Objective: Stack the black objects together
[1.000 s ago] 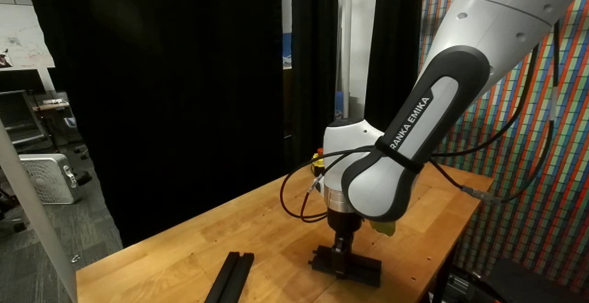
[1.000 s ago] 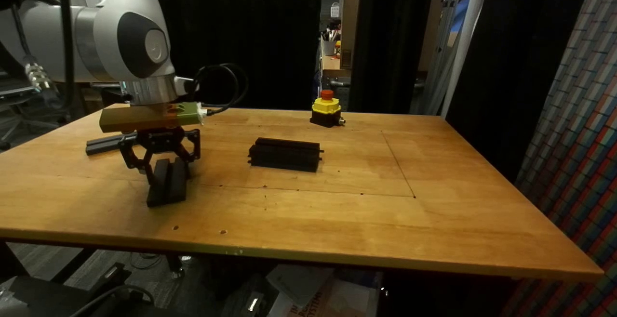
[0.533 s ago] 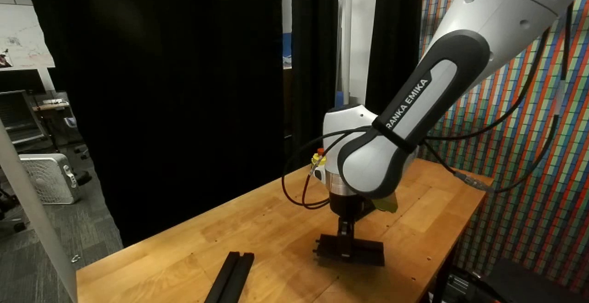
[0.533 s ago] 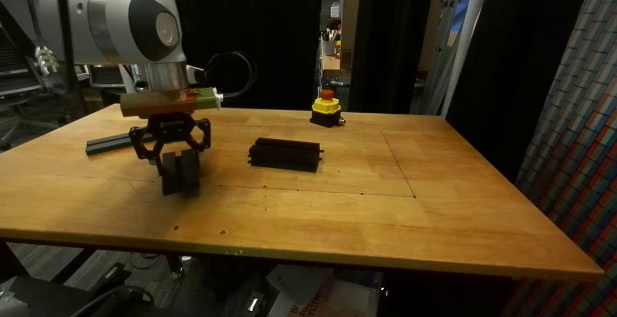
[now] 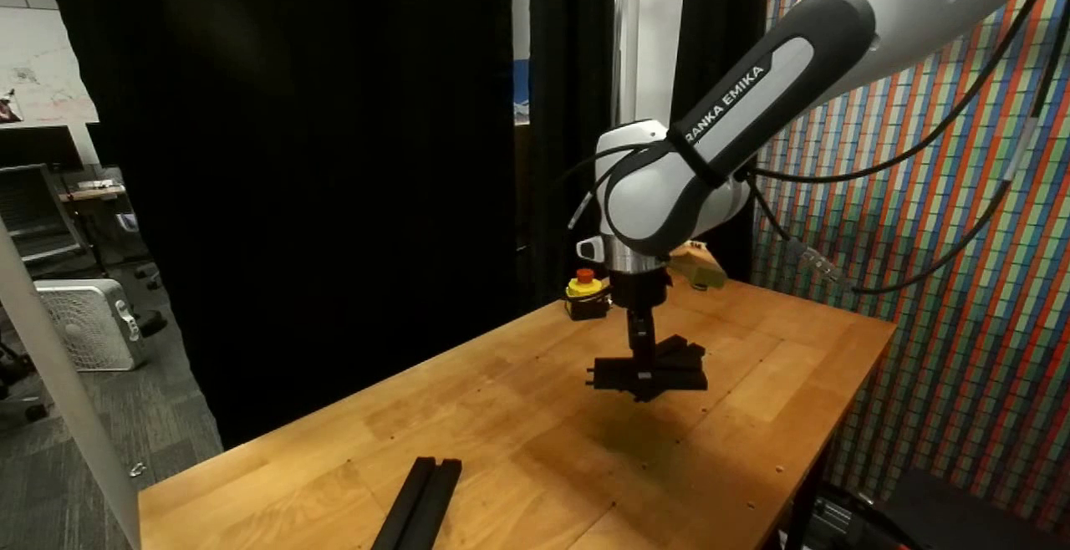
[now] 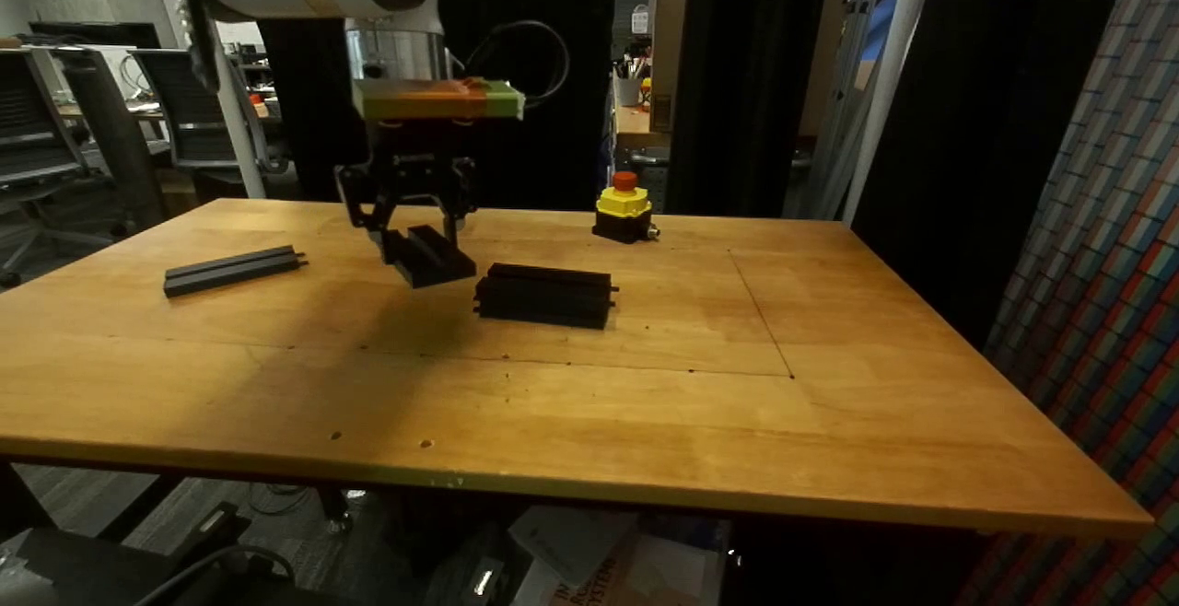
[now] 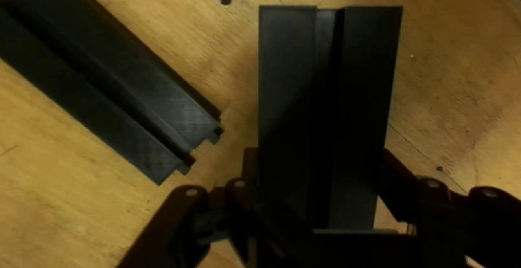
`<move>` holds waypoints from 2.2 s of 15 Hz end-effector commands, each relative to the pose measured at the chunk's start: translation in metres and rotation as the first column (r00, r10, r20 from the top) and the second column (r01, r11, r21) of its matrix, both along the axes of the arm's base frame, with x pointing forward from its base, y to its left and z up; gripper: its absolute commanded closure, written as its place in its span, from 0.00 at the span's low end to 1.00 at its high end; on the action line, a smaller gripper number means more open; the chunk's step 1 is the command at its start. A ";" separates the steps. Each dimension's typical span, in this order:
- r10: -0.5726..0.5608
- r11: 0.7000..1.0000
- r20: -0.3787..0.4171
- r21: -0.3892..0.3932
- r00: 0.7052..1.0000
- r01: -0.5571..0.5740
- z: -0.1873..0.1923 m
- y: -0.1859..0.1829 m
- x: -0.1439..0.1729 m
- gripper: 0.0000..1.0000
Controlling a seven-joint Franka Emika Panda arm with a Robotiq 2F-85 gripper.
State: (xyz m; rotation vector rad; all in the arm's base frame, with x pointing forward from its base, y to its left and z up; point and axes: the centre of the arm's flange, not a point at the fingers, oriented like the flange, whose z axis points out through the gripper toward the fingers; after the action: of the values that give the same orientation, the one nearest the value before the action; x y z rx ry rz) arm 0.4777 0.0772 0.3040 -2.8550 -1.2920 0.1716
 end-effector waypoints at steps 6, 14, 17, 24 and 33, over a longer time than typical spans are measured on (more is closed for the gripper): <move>0.315 0.949 -0.040 -0.012 0.948 -0.316 0.021 -0.075 0.052 0.55; 0.581 0.813 -0.038 -0.022 0.813 -0.582 -0.006 -0.091 0.067 0.55; 0.619 0.785 0.002 -0.037 0.786 -0.618 -0.013 -0.096 0.068 0.55; 0.656 0.754 0.071 -0.038 0.751 -0.655 -0.015 -0.111 0.059 0.55; 0.655 0.751 0.095 0.029 0.749 -0.660 -0.024 -0.124 0.049 0.55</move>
State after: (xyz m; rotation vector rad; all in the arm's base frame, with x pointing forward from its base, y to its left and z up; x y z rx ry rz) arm 0.5326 -0.0441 0.2723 -2.2522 -2.2117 0.0671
